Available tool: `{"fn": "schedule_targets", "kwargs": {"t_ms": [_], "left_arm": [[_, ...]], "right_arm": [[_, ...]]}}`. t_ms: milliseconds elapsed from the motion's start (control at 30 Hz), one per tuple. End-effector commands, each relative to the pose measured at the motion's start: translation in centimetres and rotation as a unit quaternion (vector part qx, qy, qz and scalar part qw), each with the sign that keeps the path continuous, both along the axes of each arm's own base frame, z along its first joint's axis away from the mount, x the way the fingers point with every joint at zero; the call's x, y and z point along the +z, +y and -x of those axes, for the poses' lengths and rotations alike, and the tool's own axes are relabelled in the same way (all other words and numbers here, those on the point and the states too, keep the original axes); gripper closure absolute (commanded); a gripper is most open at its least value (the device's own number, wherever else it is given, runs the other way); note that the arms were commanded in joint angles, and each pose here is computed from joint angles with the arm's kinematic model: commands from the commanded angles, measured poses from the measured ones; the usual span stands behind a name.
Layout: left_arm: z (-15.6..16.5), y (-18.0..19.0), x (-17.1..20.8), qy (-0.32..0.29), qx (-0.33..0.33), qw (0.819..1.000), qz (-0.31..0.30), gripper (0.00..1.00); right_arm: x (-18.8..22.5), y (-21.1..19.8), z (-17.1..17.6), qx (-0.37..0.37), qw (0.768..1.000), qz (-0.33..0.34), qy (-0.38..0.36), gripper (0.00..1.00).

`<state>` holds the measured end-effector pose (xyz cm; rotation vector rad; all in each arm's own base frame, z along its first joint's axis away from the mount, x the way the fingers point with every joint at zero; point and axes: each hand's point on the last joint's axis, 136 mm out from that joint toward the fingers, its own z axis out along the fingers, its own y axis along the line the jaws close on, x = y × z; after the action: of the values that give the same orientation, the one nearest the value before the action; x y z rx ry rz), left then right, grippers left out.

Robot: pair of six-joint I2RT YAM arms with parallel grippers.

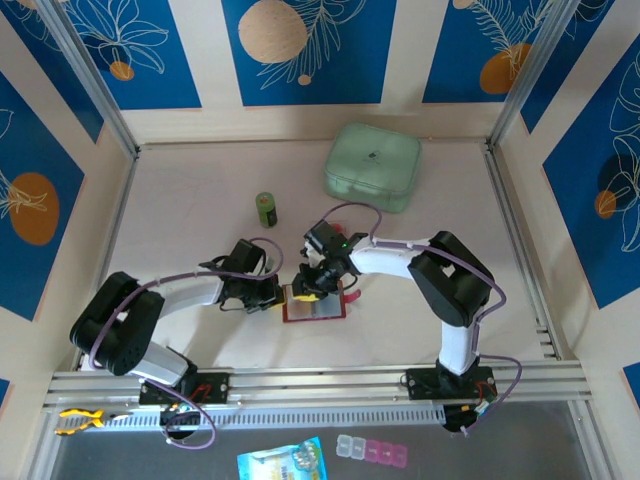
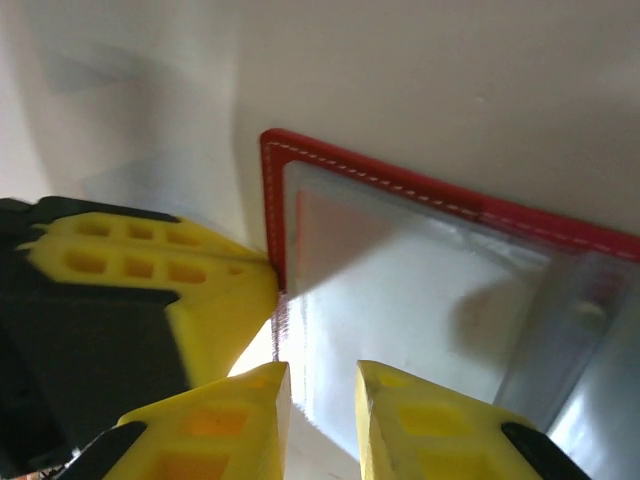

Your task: Take the credit cards out of the card holder

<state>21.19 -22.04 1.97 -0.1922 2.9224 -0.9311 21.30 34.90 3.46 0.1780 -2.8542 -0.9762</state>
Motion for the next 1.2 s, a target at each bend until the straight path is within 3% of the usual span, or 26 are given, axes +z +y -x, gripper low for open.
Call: {"fn": "schedule_targets", "kwargs": {"t_ms": [0,300,667,1167], "left_arm": [[0.3,0.3,-0.3,0.003,-0.01,1.0,-0.019,1.0],[0.3,0.4,-0.3,0.004,-0.014,1.0,-0.022,1.0],[-0.4,0.0,1.4,-0.013,-0.015,1.0,-0.017,0.99],[-1.4,-2.9,4.8,-0.041,0.002,0.996,0.073,0.85]], "right_arm": [[-0.5,-0.5,0.5,0.007,1.0,0.024,0.009,0.74],[-0.8,-2.7,0.6,-0.006,0.999,0.047,0.007,0.74],[-0.6,-3.9,0.3,-0.014,1.0,-0.001,0.014,0.75],[-1.4,-5.2,0.2,-0.028,0.996,-0.078,0.04,0.75]]}}
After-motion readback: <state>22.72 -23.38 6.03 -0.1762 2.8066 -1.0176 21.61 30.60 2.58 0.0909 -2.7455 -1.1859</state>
